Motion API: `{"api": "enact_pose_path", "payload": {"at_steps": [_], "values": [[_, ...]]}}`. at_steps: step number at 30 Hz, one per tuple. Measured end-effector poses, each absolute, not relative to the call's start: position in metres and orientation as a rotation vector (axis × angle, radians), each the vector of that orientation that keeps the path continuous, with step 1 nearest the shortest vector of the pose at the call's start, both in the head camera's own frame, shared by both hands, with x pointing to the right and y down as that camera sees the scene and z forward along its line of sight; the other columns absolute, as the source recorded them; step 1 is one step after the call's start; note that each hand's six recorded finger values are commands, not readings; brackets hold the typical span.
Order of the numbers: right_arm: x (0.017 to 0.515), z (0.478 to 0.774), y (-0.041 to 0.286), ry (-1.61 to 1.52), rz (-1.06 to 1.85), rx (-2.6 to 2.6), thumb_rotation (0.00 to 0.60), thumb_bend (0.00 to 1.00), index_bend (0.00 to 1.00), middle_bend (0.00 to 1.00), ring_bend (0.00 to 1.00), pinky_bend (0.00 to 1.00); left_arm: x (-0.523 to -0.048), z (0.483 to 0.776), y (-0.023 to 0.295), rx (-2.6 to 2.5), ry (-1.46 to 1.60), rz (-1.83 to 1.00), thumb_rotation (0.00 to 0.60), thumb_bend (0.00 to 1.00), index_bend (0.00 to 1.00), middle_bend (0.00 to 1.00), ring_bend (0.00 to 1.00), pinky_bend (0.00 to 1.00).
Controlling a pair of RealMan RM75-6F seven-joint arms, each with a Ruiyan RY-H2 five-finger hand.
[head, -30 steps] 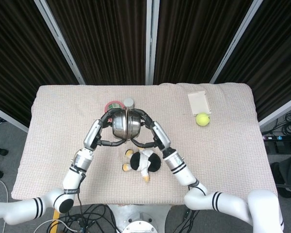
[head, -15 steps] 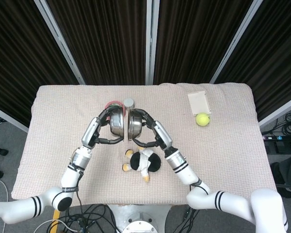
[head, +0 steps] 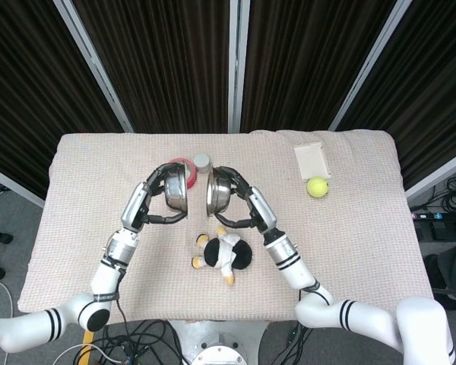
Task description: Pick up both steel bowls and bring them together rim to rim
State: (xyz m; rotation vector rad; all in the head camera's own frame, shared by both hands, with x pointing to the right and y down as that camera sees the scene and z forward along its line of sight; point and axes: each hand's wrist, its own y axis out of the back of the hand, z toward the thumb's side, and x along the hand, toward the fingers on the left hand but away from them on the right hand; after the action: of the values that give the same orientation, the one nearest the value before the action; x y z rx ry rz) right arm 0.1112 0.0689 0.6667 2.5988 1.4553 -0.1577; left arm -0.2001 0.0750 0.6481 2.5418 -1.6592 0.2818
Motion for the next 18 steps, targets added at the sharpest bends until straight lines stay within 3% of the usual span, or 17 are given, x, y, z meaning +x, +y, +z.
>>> {"api": "enact_pose_path", "payload": {"at_steps": [10,18], "values": [[0.078,0.668,0.074,1.354,-0.136,2.612,0.6,0.24,0.43,0.36,0.25,0.36,-0.183,0.653,0.087,2.527,-1.597,0.25,0.6,0.17,0.4,0.37,0.33,0.54],[0.111,0.665,0.069,1.467,-0.172,2.632,0.6,0.24,0.43,0.36,0.25,0.36,-0.213,0.653,0.084,2.513,-1.685,0.29,0.6,0.17,0.4,0.37,0.33,0.54]]}}
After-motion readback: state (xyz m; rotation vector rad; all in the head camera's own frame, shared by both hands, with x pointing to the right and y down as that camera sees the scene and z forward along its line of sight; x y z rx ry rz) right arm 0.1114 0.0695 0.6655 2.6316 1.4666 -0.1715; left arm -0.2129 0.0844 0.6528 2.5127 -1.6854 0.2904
